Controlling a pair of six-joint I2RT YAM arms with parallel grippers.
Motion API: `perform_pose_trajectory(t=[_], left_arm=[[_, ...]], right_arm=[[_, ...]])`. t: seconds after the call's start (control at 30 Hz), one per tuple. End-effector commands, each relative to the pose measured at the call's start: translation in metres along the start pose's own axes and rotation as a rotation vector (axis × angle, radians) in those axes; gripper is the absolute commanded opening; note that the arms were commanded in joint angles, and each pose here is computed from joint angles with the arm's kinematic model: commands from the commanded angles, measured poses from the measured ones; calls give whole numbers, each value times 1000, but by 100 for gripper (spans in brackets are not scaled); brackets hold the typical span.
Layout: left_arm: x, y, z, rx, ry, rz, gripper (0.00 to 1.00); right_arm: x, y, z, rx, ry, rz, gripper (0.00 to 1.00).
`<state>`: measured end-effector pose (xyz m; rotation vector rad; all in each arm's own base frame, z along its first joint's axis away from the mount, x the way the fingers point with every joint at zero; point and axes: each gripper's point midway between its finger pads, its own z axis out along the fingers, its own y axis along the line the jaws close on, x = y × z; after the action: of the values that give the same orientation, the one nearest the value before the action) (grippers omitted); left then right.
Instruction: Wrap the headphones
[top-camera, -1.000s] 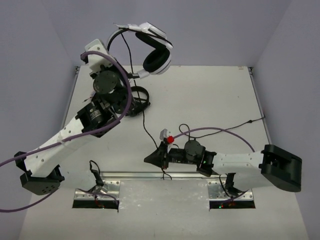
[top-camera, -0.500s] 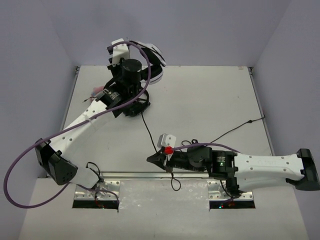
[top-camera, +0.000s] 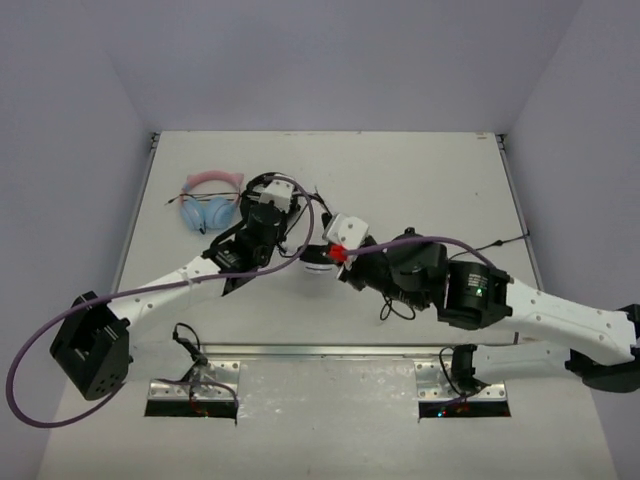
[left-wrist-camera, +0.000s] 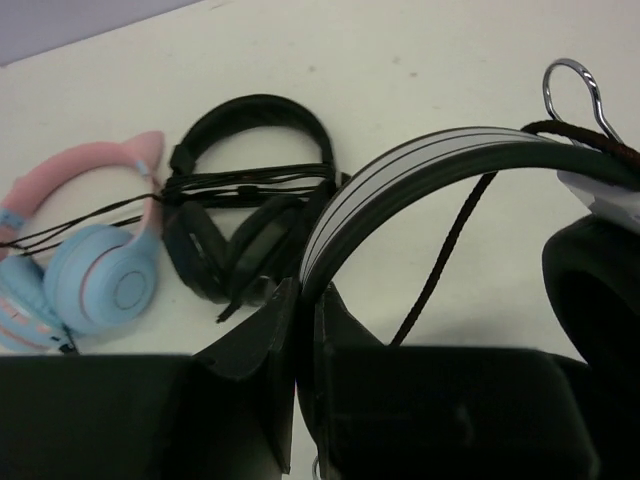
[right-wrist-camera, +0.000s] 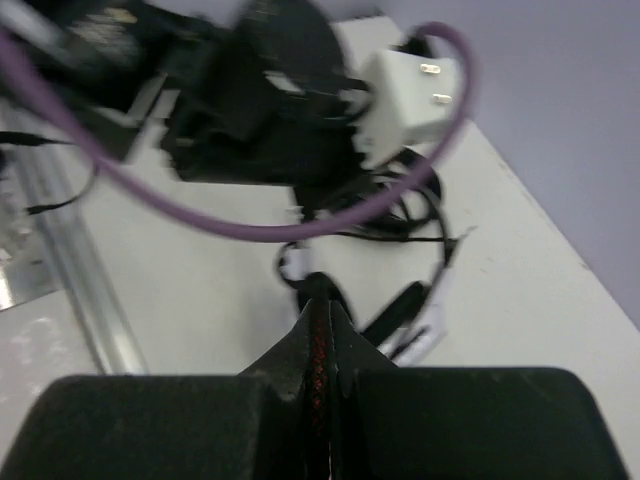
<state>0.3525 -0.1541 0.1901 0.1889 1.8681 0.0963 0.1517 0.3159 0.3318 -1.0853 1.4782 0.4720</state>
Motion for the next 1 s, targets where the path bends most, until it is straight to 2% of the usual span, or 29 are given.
perform_pose_trajectory(t=[0.0, 0.03, 0.17, 0.23, 0.3, 0.33, 0.47, 0.6, 0.67, 0.77, 0.97], left_arm=[[-89, -44, -42, 343, -287, -139, 0], [-93, -45, -56, 392, -311, -150, 0], [-62, -68, -87, 514, -227, -54, 0], [-59, -72, -104, 506, -213, -27, 1], [-47, -59, -107, 445, -168, -23, 0], [-55, -52, -114, 443, -189, -44, 0], [-56, -44, -130, 469, -146, -23, 0], [-34, -58, -135, 554, -29, 59, 1], [-29, -54, -136, 538, -4, 64, 0], [-35, -22, -133, 382, -13, 12, 1], [-41, -10, -144, 359, 26, 4, 0]], right_arm=[[3, -78, -15, 197, 54, -51, 1], [4, -90, -18, 224, 55, -47, 1], [-2, -130, -20, 321, 73, -82, 1], [4, -145, -15, 351, 119, -111, 1], [7, -165, -18, 403, 138, -121, 1], [13, -171, -17, 421, 149, -120, 1], [14, -188, -16, 442, 148, -74, 1], [18, -207, -12, 488, 178, -47, 1], [29, -213, -10, 489, 202, -16, 1], [56, -233, -20, 568, 210, 73, 1], [90, -230, -17, 549, 196, 186, 1]])
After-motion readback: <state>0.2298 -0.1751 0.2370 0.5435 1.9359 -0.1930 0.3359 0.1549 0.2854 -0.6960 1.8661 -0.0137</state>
